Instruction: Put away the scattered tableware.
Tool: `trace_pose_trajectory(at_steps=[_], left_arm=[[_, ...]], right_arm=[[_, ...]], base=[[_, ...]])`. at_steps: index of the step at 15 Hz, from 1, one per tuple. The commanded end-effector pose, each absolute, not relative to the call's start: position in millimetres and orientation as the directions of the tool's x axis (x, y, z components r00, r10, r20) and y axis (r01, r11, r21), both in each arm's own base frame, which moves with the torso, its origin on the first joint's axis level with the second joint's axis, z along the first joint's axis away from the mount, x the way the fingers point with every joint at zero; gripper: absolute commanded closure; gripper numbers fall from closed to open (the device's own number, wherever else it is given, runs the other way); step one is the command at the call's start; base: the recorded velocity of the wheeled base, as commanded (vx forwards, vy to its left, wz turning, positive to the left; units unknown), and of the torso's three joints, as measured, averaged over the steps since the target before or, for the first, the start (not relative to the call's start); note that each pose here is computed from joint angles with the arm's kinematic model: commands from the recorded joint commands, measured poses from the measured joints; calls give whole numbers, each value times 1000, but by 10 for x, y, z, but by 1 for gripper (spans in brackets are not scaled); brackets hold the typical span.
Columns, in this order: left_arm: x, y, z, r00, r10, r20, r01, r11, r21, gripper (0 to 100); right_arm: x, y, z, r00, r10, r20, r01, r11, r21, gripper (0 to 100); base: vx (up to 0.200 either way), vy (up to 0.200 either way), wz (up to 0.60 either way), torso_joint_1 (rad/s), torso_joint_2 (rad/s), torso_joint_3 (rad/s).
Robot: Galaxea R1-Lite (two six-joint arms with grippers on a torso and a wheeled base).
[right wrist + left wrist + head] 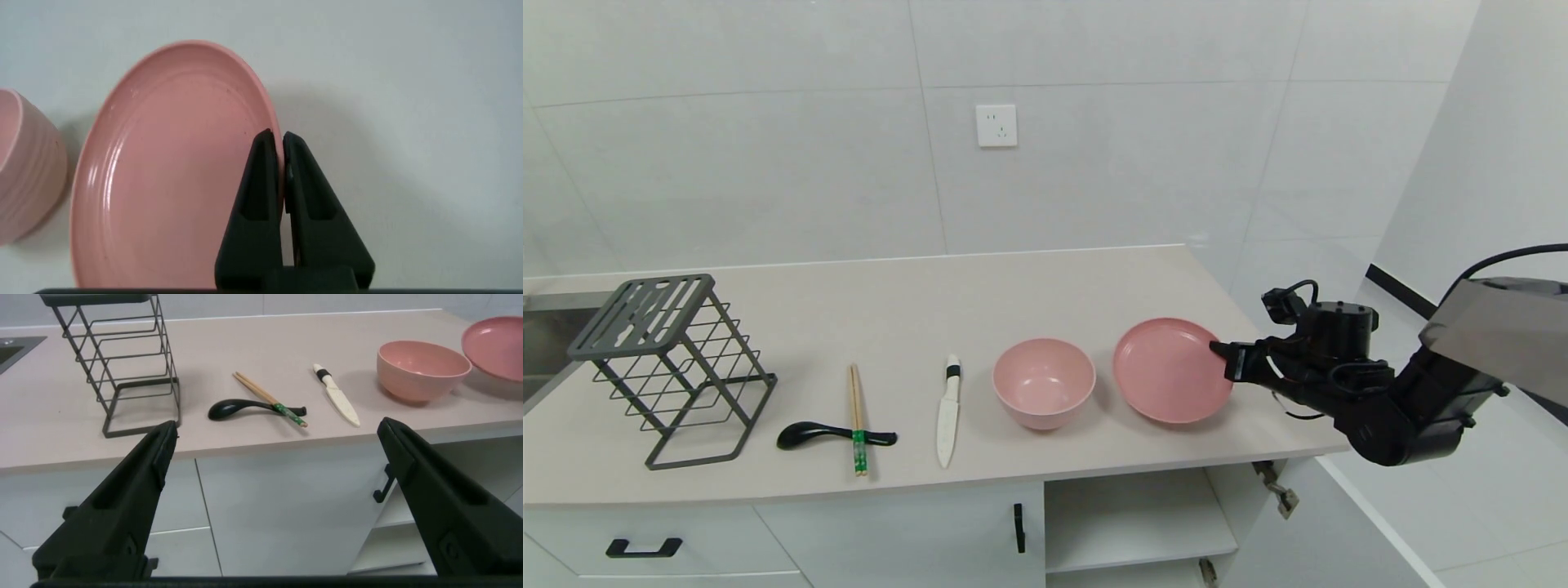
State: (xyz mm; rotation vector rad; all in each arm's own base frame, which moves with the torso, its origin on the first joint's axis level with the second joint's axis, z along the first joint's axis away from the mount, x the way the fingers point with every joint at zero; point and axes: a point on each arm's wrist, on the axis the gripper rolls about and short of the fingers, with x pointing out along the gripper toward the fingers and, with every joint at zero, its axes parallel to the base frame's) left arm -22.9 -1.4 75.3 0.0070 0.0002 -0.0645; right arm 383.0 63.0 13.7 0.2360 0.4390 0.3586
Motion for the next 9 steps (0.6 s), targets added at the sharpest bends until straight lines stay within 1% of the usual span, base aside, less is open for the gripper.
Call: trace_pose_trajectory(at_steps=[1,5,9], left_arm=[[-228,-14,755,998,-63,0,63,998,5,0],[-229,-15,755,998,-67,0,67,998,9,0],[-228,-15,756,998,-63,2,63,998,-14,0]], right_arm=[[3829,633,265,860,391,-328,-294,905,307,100],[3816,625,481,885,393,-250,-298,890,345,100],[3752,627,552,901,397,-174,-315,875,367,100]], base=[[0,0,0,0,0,0],[0,0,0,0,0,0],[0,0,0,0,0,0]])
